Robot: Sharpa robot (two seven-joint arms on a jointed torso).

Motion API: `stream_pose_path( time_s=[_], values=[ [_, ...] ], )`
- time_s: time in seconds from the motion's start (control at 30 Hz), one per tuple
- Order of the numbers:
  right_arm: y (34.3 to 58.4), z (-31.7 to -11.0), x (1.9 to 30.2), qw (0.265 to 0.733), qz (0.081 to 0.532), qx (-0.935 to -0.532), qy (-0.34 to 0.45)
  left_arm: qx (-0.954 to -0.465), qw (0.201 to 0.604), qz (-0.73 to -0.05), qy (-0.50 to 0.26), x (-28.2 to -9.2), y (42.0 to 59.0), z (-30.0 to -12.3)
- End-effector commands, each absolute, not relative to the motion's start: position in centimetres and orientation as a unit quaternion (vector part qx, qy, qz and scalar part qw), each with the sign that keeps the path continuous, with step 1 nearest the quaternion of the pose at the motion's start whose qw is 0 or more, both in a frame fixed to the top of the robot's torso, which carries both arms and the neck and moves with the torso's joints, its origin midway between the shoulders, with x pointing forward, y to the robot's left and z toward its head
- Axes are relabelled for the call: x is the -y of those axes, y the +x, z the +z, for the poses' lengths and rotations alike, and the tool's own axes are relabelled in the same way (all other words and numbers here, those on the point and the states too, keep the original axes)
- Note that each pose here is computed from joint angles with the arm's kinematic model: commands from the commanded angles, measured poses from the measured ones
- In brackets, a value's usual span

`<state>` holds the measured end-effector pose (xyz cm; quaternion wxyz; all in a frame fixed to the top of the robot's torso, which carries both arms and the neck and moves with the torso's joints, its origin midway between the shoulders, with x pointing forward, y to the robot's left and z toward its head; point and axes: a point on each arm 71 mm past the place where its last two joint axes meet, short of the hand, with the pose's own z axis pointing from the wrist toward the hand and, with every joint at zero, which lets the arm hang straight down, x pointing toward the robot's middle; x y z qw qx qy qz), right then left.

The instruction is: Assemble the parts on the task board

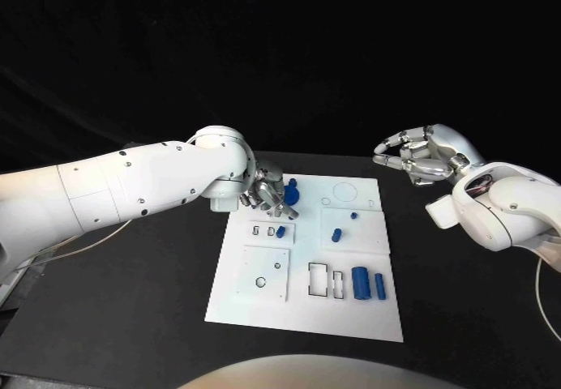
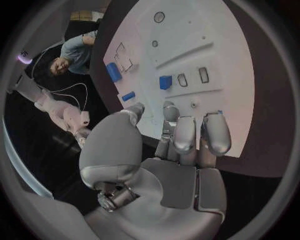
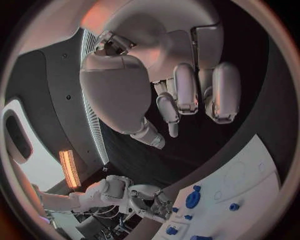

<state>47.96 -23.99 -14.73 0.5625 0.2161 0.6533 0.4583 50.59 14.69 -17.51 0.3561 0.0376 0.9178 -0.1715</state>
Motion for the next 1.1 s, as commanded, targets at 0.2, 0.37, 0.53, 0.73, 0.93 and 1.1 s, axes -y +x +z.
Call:
stream_pose_path(
  time_s=[0.2,0.37,0.53,0.73,0.93,1.1],
  values=[
    [48.1,-14.8,24.0,0.559,0.459,-0.656,0.216,-0.935,0.322,-0.132,0.069,-14.5,50.5,-18.4],
    [48.2,-14.9,24.0,0.558,0.459,-0.657,0.216,-0.938,0.313,-0.126,0.073,-14.3,50.6,-18.8],
    [48.2,-14.9,24.0,0.556,0.459,-0.658,0.216,-0.94,0.308,-0.124,0.076,-14.0,50.7,-19.0],
    [48.2,-15.0,23.9,0.554,0.459,-0.66,0.215,-0.942,0.301,-0.127,0.08,-13.6,50.7,-19.3],
    [48.2,-15.1,23.8,0.553,0.459,-0.662,0.214,-0.943,0.294,-0.129,0.086,-13.1,50.5,-19.5],
    [48.3,-15.2,23.7,0.551,0.458,-0.664,0.214,-0.944,0.29,-0.129,0.089,-13.0,50.4,-19.6]
  ],
)
